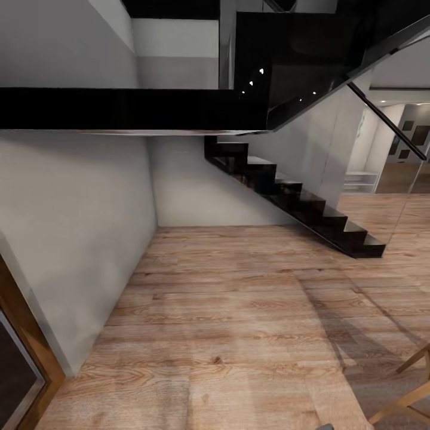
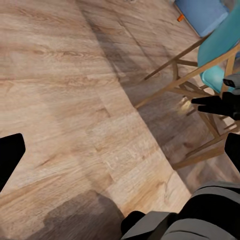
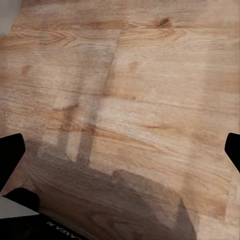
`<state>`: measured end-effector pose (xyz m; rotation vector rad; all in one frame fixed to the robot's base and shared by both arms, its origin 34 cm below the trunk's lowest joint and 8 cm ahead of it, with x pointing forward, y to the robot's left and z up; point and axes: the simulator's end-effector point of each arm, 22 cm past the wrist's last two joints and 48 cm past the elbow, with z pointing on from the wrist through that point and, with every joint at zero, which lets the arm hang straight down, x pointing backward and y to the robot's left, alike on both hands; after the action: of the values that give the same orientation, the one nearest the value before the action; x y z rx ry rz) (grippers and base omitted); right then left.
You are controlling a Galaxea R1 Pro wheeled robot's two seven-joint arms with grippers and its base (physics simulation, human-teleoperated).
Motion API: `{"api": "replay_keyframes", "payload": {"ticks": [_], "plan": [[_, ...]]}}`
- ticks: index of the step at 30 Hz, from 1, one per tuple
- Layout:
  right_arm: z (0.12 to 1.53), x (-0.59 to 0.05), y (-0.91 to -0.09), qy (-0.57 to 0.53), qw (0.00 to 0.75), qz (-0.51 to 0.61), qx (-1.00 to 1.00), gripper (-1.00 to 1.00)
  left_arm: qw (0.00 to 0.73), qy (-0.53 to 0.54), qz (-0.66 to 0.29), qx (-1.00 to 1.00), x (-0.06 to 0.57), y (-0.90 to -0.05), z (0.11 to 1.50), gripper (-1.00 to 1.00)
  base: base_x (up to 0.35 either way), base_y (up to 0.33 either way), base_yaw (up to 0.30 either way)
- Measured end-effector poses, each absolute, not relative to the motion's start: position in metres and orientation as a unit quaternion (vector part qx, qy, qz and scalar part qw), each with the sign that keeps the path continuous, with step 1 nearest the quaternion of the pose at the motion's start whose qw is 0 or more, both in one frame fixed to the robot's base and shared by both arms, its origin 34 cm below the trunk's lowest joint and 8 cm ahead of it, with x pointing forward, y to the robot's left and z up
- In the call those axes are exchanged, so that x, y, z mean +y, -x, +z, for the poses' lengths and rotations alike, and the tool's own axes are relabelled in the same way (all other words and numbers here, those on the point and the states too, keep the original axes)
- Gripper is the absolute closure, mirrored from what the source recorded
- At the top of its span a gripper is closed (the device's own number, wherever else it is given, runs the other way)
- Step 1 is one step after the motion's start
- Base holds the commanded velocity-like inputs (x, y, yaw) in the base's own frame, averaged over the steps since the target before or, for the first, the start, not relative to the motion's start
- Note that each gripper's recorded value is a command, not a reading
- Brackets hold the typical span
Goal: Put the three can of soda from the living room inside the tash can in the kitchen.
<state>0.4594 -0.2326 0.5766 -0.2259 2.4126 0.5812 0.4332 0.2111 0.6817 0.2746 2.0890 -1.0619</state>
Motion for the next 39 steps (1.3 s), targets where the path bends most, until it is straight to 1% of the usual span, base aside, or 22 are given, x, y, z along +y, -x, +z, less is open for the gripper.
{"api": "replay_keyframes", "payload": {"ticks": [10, 33, 39], "plan": [[0.577, -0.231, -0.46, 0.089, 0.321, 0.222, 0.916, -1.0, 0.372, -0.082, -0.415, 0.826, 0.221, -0.425, 0.669, -1.0, 0.0, 0.0, -0.025], [0.579, -0.231, -0.46, 0.09, 0.322, 0.223, 0.916, -1.0, 0.372, -0.082, -0.415, 0.826, 0.221, -0.425, 0.67, -1.0, 0.0, 0.0, -0.248], [0.578, -0.232, -0.46, 0.09, 0.323, 0.221, 0.916, -1.0, 0.373, -0.082, -0.415, 0.826, 0.221, -0.425, 0.67, -1.0, 0.0, 0.0, -0.108]]}}
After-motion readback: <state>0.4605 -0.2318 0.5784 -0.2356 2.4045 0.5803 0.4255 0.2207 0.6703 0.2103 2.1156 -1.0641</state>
